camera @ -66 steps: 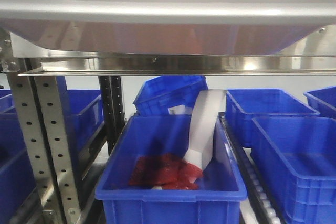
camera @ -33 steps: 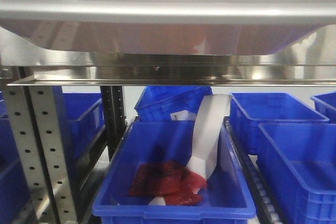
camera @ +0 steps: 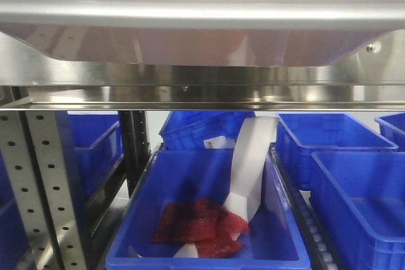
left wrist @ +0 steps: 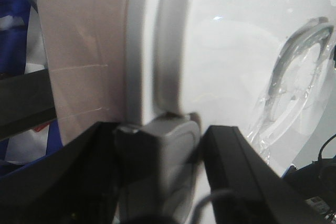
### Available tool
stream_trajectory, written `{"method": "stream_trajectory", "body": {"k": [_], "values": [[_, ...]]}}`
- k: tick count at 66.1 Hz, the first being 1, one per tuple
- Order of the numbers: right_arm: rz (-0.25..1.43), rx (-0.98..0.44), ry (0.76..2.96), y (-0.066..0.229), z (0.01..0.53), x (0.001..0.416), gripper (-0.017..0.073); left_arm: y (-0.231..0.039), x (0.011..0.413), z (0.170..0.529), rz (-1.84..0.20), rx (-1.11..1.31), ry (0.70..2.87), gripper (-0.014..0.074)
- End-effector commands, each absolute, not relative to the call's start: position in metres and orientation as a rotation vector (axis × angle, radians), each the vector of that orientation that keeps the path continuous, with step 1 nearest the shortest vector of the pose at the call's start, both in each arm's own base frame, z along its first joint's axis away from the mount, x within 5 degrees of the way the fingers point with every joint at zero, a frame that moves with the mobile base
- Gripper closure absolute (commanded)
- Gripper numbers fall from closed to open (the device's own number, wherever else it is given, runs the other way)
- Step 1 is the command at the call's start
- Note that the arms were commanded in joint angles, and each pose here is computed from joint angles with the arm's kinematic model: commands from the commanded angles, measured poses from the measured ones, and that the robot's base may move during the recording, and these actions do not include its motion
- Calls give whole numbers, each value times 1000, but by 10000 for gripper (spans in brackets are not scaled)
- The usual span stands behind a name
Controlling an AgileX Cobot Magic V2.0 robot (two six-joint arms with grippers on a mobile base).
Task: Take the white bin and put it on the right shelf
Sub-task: 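Hold the bin above the metal shelf edge with both grippers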
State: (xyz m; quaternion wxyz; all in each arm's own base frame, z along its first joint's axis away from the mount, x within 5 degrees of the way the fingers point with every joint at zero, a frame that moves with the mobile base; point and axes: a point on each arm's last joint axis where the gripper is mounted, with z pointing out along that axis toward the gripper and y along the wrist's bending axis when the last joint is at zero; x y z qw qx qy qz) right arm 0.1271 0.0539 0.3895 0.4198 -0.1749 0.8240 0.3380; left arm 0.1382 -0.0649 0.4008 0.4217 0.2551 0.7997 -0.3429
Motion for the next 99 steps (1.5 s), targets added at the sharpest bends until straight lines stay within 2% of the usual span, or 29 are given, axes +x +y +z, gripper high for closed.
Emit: {"method": "stream_trajectory", "body": {"k": [1,99], "values": [[1078,-465,1909,67,415,115,200,-74,128,421,-1010,665,1874,417],[1087,-476,1914,67,415,114,200,-74,129,421,-1008,663,1873,417]]}}
